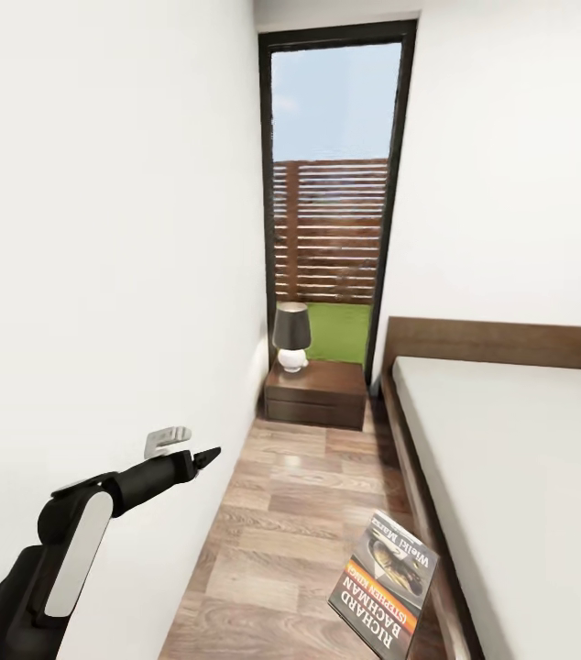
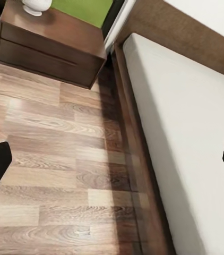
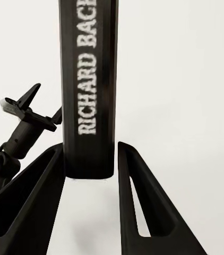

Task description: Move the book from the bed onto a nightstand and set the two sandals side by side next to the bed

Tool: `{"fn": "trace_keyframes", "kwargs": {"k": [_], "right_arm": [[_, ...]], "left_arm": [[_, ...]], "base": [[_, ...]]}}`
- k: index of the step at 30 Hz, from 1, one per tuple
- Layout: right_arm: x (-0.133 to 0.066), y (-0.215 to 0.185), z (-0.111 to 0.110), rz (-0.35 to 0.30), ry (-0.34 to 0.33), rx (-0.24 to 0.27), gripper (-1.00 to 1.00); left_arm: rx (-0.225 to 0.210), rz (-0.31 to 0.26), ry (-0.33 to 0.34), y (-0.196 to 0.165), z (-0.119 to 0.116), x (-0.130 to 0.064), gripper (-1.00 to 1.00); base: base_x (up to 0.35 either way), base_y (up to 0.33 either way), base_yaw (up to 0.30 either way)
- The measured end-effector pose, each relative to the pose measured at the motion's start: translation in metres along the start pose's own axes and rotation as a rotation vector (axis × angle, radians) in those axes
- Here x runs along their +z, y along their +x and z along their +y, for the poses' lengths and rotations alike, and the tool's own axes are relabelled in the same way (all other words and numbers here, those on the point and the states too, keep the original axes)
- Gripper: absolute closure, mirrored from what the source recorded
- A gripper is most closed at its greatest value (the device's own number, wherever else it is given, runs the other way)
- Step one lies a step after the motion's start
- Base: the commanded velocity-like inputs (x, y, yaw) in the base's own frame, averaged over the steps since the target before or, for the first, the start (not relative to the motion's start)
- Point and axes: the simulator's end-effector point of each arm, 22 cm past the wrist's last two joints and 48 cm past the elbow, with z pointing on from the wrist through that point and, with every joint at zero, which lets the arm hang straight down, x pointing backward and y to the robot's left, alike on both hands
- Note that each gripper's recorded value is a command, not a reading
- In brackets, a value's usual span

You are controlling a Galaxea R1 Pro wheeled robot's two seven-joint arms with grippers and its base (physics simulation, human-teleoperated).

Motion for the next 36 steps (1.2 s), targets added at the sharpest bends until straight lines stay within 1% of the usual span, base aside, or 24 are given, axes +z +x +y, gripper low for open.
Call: {"fn": "trace_keyframes", "kwargs": {"k": [8, 14, 22, 36], "right_arm": [[0.0, 0.0002, 0.0001, 0.0, 0.0, 0.0, 1.0], [0.0, 0.0005, 0.0001, 0.002, 0.0, 0.001, 1.0], [0.0, 0.0006, 0.0001, 0.002, 0.0, 0.001, 1.0], [0.0, 0.001, 0.0, 0.004, 0.0, 0.001, 1.0]], "left_arm": [[0.0, 0.0, -0.001, 0.0, 0.0002, -0.0001, -1.0], [0.0, 0.0, -0.001, 0.0, 0.0003, -0.0001, -1.0], [0.002, 0.0, -0.004, 0.0, 0.0008, -0.0001, -1.0], [0.004, 0.001, -0.006, 0.0003, 0.0014, -0.0001, -1.0]], "base": [[0.254, 0.239, -0.011], [0.281, 0.151, -0.078], [0.287, 0.043, -0.141], [0.289, 0.004, -0.019]]}}
